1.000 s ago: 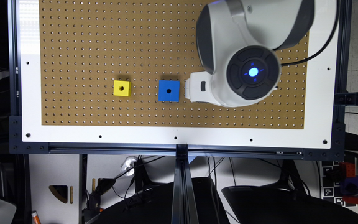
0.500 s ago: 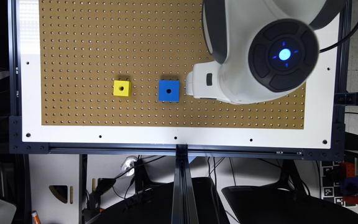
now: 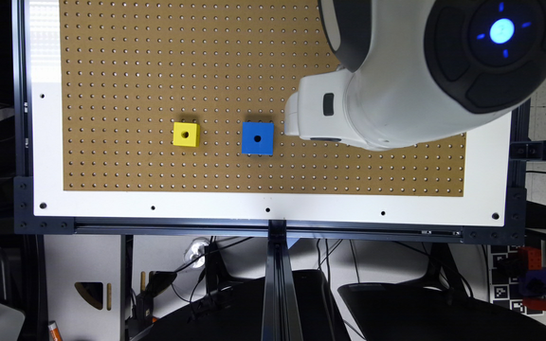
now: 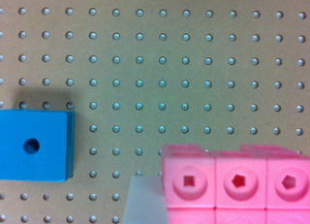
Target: Pick up pink block.
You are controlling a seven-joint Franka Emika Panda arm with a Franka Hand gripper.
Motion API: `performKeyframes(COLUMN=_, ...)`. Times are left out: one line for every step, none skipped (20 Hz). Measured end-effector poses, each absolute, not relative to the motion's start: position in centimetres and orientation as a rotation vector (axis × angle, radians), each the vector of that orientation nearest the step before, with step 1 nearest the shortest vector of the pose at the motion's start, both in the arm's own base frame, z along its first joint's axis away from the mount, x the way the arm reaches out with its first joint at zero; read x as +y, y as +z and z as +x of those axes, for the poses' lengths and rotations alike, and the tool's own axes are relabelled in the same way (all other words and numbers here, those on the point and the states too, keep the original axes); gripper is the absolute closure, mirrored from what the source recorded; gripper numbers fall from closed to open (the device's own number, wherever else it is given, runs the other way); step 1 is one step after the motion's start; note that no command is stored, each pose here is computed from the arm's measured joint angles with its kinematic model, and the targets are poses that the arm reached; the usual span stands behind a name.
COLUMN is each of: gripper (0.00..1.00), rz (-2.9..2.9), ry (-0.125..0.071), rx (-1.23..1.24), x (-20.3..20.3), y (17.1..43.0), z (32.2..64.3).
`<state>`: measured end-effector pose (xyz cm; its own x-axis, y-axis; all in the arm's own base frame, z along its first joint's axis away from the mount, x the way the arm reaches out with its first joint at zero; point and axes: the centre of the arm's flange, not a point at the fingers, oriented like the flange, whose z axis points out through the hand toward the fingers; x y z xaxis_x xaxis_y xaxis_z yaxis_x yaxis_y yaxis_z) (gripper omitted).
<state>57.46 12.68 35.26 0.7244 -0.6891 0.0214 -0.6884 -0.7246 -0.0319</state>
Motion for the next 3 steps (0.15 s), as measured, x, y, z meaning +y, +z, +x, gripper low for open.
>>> performKeyframes(gripper=1.00, rz=-2.897, ry=-0.049, rx=1.157, x=12.68, y=35.24, z=57.46)
performKeyframes(gripper=1.00, rz=-2.897, ry=-0.049, rx=1.157, x=12.68, y=35.23, z=57.46)
performKeyframes(gripper=1.00, rz=-2.897, ry=-0.048, rx=1.157, x=12.68, y=35.22, z=57.46)
